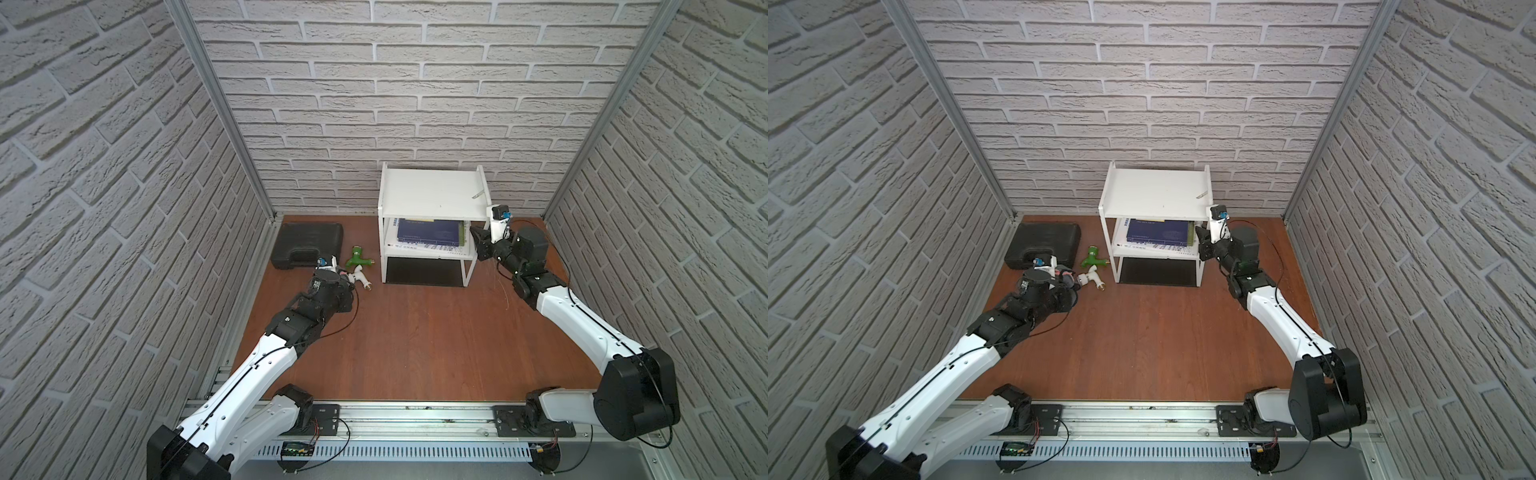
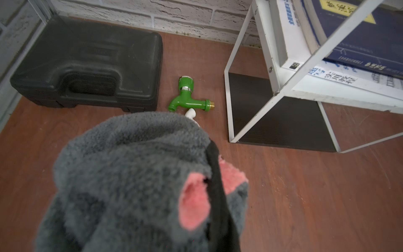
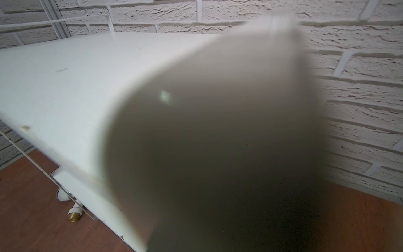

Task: Wipe the bookshelf clean with a cloth
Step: Wipe the dust from the shelf, then adjust the cleaning item.

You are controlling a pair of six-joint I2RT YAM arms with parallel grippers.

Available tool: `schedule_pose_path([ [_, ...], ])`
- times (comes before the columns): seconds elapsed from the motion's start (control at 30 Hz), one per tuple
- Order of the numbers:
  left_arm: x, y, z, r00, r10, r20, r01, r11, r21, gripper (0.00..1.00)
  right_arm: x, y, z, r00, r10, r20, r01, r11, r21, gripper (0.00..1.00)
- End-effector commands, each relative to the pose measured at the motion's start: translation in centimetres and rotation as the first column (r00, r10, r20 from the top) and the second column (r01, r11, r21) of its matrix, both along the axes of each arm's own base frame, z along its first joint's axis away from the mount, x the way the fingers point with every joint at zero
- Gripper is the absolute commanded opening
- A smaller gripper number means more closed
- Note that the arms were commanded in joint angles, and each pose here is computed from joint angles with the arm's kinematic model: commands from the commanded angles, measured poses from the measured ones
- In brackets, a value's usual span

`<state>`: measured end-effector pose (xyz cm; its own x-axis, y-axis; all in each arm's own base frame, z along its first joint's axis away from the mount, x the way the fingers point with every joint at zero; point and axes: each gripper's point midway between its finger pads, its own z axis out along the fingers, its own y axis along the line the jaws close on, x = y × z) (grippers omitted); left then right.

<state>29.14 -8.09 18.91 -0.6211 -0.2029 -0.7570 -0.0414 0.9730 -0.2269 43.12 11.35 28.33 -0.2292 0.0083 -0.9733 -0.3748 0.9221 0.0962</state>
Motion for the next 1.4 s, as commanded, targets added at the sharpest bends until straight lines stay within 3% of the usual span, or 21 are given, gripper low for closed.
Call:
schedule_pose_path([
  [0.0,1.5,-2.9,5.8,0.982,-0.088,0.165,0.111,0.985,-0.135,0.0,-1.4,2.7,-0.1,0.989,0.144,-0.029,-0.142,0.988,0.059,0.4],
  [0.13,1.4,-8.0,12.7,0.894,-0.315,0.319,0.374,0.916,-0.143,0.0,-3.0,2.7,1.3,0.986,0.162,0.039,-0.164,0.984,0.071,0.55],
  [0.23,0.6,-11.0,15.6,0.821,-0.441,0.362,0.503,0.859,-0.097,0.0,-4.5,2.0,2.6,0.984,0.138,0.114,-0.144,0.989,0.043,0.62],
  [0.3,-0.3,-13.4,17.5,0.74,-0.549,0.389,0.622,0.778,-0.086,0.0,-5.4,1.6,3.0,0.983,0.13,0.132,-0.133,0.991,0.011,0.65],
  [0.4,-1.8,-16.8,19.8,0.58,-0.692,0.43,0.788,0.611,-0.08,0.0,-8.0,2.1,4.4,0.962,0.199,0.188,-0.198,0.98,-0.025,0.71],
  [0.47,-1.6,-18.4,20.3,0.526,-0.733,0.431,0.83,0.554,-0.07,0.0,-11.2,4.3,5.3,0.894,0.371,0.253,-0.369,0.928,-0.055,0.72],
  [0.53,-0.9,-19.6,20.1,0.519,-0.747,0.415,0.838,0.54,-0.076,0.0,-14.7,6.7,6.4,0.782,0.542,0.308,-0.541,0.835,-0.094,0.73],
  [0.6,-0.5,-20.8,19.8,0.505,-0.763,0.404,0.855,0.507,-0.111,0.0,-17.2,8.6,7.3,0.685,0.637,0.353,-0.635,0.76,-0.138,0.72],
  [0.67,-0.7,-22.1,19.8,0.475,-0.779,0.409,0.878,0.454,-0.154,0.0,-18.6,10.0,7.7,0.613,0.684,0.396,-0.663,0.717,-0.213,0.73],
  [0.73,-1.1,-23.0,19.9,0.45,-0.792,0.412,0.893,0.413,-0.18,0.0,-18.9,11.0,8.1,0.571,0.706,0.419,-0.658,0.699,-0.282,0.72],
  [0.8,-1.7,-23.5,20.0,0.431,-0.801,0.417,0.903,0.385,-0.193,0.0,-18.3,11.9,8.3,0.573,0.705,0.418,-0.631,0.705,-0.324,0.72],
  [0.97,-2.8,-23.4,19.5,0.413,-0.811,0.414,0.91,0.355,-0.212,0.06,-15.6,13.0,8.6,0.595,0.678,0.432,-0.524,0.734,-0.431,0.72],
  [1.1,-3.6,-23.0,19.3,0.412,-0.813,0.412,0.911,0.35,-0.219,0.09,-14.9,14.3,7.0,0.574,0.734,0.363,-0.528,0.671,-0.521,0.71],
  [1.17,-3.7,-22.8,19.0,0.42,-0.812,0.406,0.907,0.358,-0.222,0.11,-14.4,14.6,6.7,0.583,0.727,0.362,-0.504,0.673,-0.541,0.66],
  [1.27,-3.1,-21.9,18.4,0.467,-0.793,0.391,0.884,0.417,-0.211,0.17,-13.7,14.4,7.7,0.61,0.687,0.396,-0.466,0.715,-0.522,0.48],
  [1.37,-1.4,-19.7,17.5,0.571,-0.73,0.375,0.817,0.551,-0.172,0.36,-12.7,13.4,9.2,0.67,0.605,0.43,-0.405,0.783,-0.471,0.12],
])
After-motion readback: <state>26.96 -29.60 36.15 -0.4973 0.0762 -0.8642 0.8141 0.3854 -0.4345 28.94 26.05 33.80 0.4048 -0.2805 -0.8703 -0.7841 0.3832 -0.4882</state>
